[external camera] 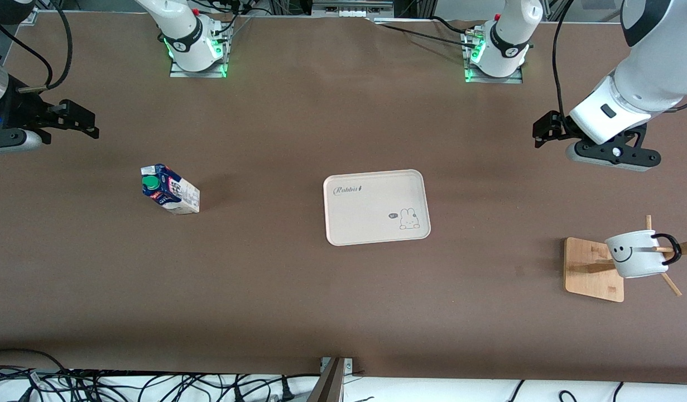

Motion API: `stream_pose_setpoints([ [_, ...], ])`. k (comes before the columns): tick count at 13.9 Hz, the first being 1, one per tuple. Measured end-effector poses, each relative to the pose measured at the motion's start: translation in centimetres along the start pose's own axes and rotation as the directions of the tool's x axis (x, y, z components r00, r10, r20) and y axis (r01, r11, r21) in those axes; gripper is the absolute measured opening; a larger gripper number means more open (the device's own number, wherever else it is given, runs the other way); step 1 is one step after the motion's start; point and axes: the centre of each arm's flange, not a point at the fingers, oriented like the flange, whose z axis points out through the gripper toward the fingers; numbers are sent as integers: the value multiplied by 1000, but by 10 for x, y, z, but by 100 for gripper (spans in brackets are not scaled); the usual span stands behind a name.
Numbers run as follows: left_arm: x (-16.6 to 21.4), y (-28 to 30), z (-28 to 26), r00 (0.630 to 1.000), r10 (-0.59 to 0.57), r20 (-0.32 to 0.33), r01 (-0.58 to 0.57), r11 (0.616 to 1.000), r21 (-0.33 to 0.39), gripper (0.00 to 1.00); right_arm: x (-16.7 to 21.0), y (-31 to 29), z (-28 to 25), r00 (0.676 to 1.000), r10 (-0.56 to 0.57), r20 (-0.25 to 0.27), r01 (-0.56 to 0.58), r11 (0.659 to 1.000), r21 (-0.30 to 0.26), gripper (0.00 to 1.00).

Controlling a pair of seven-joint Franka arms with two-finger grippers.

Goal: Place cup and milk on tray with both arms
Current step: 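Reach the right gripper toward the blue milk carton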

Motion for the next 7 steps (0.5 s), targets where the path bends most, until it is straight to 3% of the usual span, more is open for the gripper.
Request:
stream_pose_setpoints([
  [7, 0, 0, -1, 1000, 0, -1, 0, 1000, 0, 100, 1, 6, -1, 1000, 11, -15, -11, 1000, -1, 100],
])
